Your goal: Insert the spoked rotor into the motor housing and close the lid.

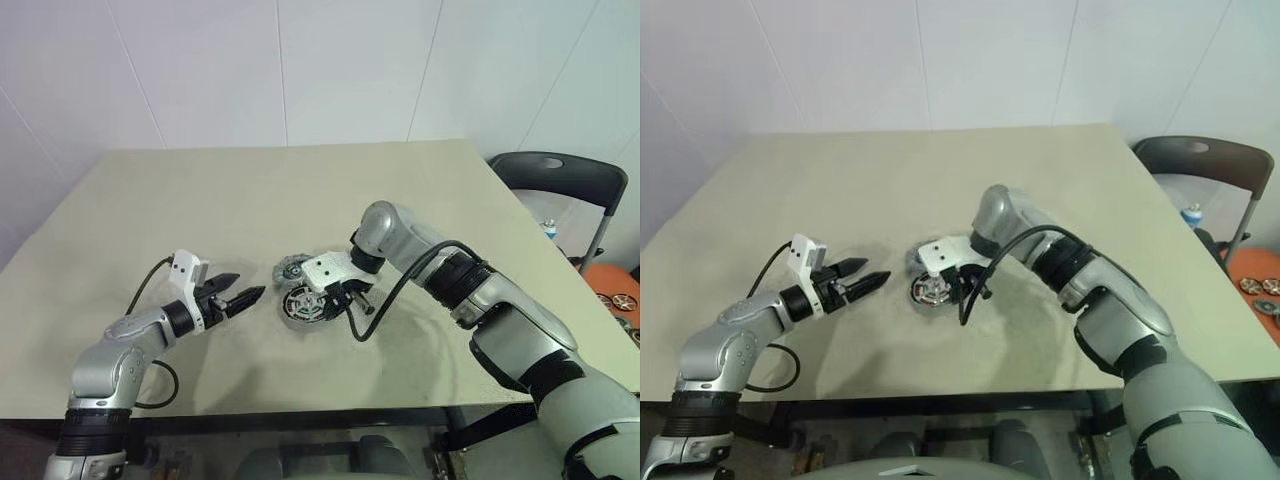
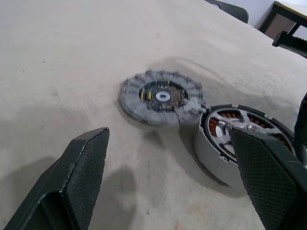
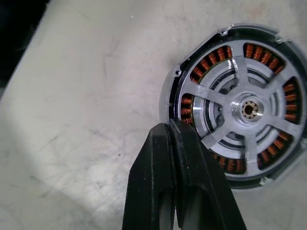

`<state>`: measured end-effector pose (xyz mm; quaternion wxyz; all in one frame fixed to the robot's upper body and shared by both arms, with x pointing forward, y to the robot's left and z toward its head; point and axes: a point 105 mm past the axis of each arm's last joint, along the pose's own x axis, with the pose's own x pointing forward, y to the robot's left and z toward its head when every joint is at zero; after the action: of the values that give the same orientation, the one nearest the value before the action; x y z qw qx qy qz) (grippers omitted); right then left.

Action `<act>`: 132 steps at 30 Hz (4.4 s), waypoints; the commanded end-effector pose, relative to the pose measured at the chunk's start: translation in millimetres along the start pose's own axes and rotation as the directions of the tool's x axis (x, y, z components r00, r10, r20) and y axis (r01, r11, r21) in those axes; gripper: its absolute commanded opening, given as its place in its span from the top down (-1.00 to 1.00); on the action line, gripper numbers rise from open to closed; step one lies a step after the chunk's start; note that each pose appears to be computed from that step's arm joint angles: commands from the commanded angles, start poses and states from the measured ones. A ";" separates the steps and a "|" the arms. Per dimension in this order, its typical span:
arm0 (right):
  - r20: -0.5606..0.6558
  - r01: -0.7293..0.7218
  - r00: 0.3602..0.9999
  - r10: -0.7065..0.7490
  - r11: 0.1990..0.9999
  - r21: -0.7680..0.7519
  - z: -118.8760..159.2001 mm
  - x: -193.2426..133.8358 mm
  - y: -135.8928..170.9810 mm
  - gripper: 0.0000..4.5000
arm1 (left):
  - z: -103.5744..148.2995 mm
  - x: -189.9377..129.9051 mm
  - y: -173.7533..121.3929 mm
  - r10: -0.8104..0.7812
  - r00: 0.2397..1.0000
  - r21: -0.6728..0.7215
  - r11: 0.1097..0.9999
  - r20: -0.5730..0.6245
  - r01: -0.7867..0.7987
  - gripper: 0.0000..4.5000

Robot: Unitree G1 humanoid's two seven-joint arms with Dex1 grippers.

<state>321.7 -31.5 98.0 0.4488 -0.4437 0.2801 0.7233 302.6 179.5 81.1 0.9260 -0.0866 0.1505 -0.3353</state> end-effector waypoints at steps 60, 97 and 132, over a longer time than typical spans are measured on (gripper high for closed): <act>0.003 0.218 0.961 -0.275 0.753 -0.621 7.9 -15.8 -20.4 0.12 | 19.1 -4.1 -7.0 -0.051 0.998 0.043 0.998 0.042 0.049 -0.89; -0.119 0.113 0.978 -0.173 0.910 -0.400 -4.4 -29.5 -20.3 0.92 | 14.6 -0.6 -3.8 -0.020 0.999 0.043 0.999 0.041 0.018 -0.89; -0.016 0.077 0.997 -0.077 0.913 0.400 16.8 9.6 -35.3 0.92 | 8.6 1.6 -5.9 -0.007 0.999 0.055 0.998 0.035 0.005 -0.89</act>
<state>334.8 -3.5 87.2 0.5379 -0.3276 0.4335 0.6445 300.9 177.1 78.5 0.9272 -0.0811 0.1481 -0.3344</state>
